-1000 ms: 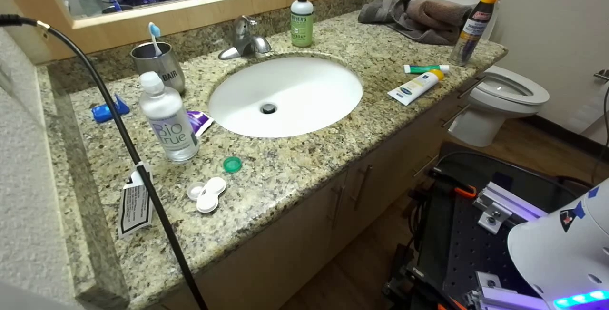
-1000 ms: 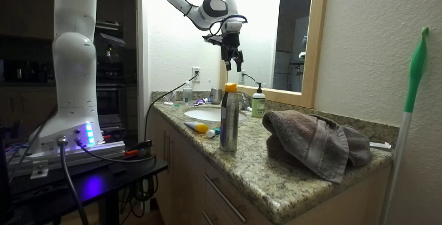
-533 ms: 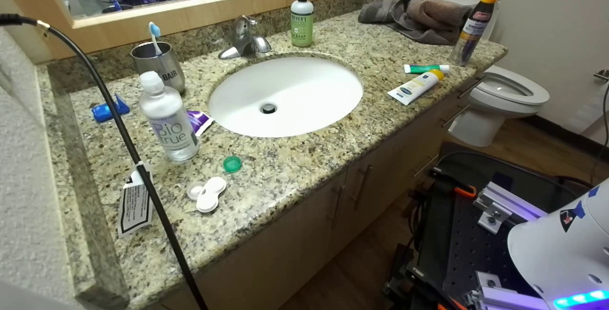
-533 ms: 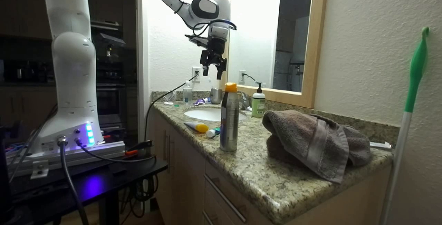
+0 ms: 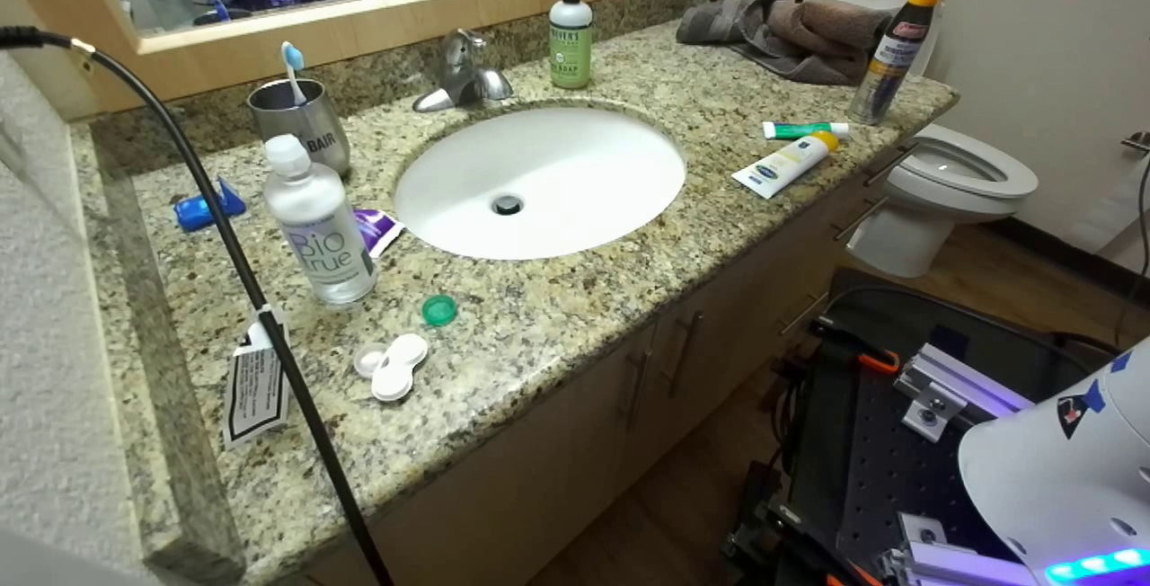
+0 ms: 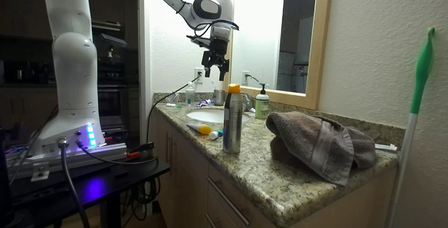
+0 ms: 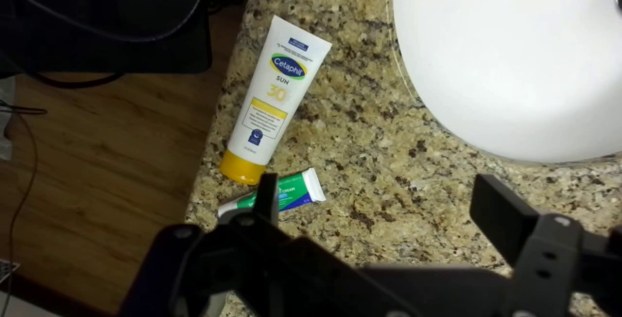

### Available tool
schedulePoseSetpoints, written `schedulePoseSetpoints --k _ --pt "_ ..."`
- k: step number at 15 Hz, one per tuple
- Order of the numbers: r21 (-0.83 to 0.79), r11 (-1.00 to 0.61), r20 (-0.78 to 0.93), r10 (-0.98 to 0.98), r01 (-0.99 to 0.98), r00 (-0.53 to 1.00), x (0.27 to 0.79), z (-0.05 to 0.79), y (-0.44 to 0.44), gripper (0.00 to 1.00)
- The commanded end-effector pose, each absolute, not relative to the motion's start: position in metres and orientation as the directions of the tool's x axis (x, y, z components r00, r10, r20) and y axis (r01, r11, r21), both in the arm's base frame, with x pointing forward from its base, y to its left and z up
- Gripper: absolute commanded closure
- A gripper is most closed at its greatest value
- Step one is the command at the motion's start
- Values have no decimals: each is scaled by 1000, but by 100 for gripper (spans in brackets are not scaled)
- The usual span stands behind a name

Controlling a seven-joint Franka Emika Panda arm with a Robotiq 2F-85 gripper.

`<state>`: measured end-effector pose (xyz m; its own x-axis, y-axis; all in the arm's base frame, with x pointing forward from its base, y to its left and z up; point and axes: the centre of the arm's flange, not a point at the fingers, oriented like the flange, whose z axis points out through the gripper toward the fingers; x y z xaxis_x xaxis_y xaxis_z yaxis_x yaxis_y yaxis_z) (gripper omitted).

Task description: Move the white tube and the blue spray can to the back of the counter

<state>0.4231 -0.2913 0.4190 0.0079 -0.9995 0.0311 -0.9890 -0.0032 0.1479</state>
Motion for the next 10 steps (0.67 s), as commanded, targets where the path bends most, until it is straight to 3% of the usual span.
schedulePoseSetpoints --k 1,5,10 --pt "131 108 29 -994 -985 -105 384 384 -324 0" --pt "154 216 9 -976 -964 -217 334 351 -360 0" --pt "175 213 -18 -975 -961 -220 295 323 -358 0"
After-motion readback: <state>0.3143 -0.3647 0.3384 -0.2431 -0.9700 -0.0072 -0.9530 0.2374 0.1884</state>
